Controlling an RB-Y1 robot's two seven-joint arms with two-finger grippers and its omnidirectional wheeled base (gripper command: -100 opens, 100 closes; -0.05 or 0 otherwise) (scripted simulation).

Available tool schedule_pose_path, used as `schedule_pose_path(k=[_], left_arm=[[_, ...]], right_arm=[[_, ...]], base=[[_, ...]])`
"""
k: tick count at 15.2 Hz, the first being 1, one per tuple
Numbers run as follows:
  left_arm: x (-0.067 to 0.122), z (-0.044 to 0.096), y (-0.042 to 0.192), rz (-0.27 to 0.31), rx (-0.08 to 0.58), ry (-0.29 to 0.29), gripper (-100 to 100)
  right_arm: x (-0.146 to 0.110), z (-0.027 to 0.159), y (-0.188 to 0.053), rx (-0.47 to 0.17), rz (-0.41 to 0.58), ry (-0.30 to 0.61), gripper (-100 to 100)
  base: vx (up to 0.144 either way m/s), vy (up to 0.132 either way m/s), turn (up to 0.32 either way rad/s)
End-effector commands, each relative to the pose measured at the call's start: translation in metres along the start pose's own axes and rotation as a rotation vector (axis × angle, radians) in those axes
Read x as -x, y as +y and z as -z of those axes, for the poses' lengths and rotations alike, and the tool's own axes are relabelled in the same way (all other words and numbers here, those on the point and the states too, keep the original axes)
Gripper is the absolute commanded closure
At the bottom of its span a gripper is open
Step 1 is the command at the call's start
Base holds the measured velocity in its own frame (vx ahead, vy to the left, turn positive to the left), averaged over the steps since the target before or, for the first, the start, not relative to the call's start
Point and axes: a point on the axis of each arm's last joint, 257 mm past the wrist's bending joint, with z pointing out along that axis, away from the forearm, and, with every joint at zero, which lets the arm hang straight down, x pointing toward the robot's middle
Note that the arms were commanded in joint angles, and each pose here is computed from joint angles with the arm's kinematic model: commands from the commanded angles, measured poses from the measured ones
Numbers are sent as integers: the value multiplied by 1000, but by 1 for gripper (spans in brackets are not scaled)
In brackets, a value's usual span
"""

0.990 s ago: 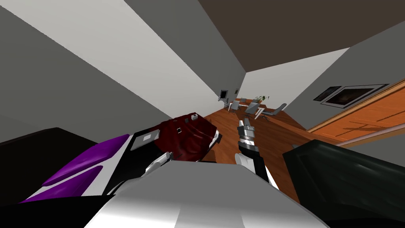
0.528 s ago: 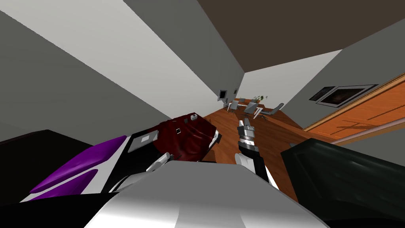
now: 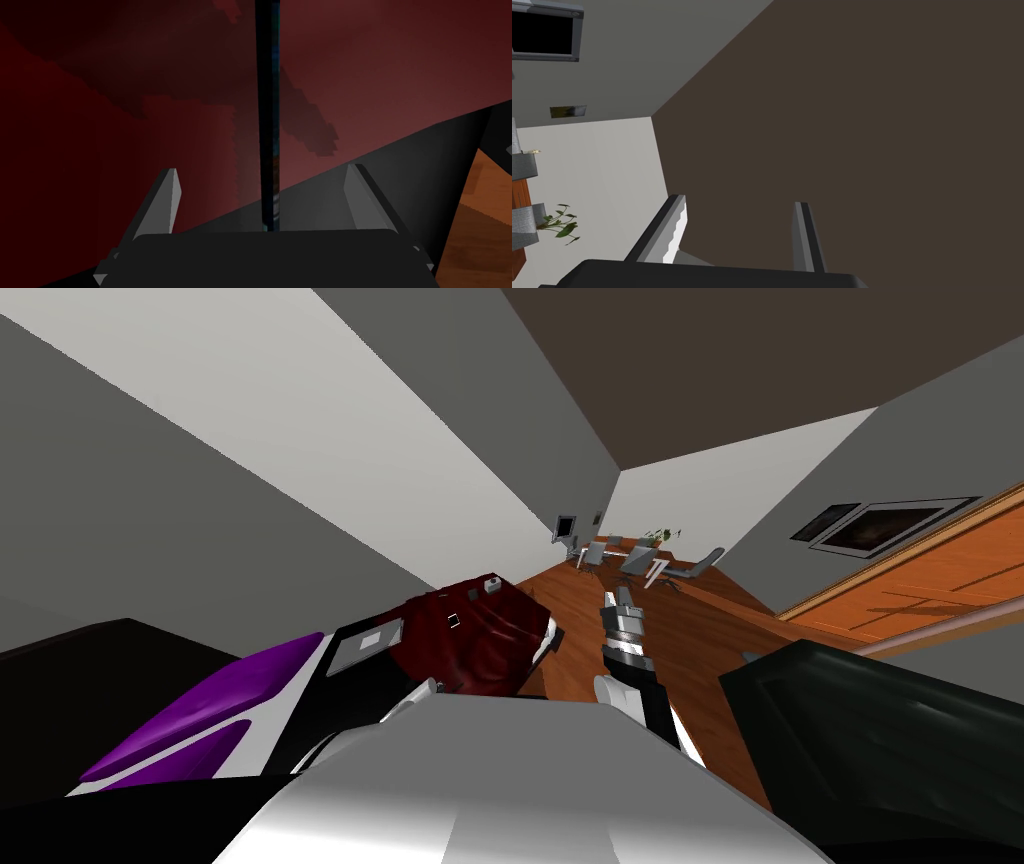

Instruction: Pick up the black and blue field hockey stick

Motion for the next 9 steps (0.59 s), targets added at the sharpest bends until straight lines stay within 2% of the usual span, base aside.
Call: schedule_pose_path(k=[1,2,3,7,8,9], left_arm=[[-8,-5,11,-2,-4,1,-100],[-2,-2,5,0,-1,1,-100],[-3,-3,6,-1,-3,0,100],[-2,-3,8,1,0,0,100],[3,2,-6,1,-3,-1,100],[3,2,-6,1,-3,-1,100]], right_arm=[[0,0,0,0,0,0,0],[0,0,0,0,0,0,0],[0,0,0,0,0,0,0],[0,0,0,0,0,0,0],[0,0,0,0,0,0,0],[0,0,0,0,0,0,0]], base=[[39,112,19],[23,66,-1],[8,24,-4],[1,3,0],[-25,-56,-31],[-46,-91,-13]])
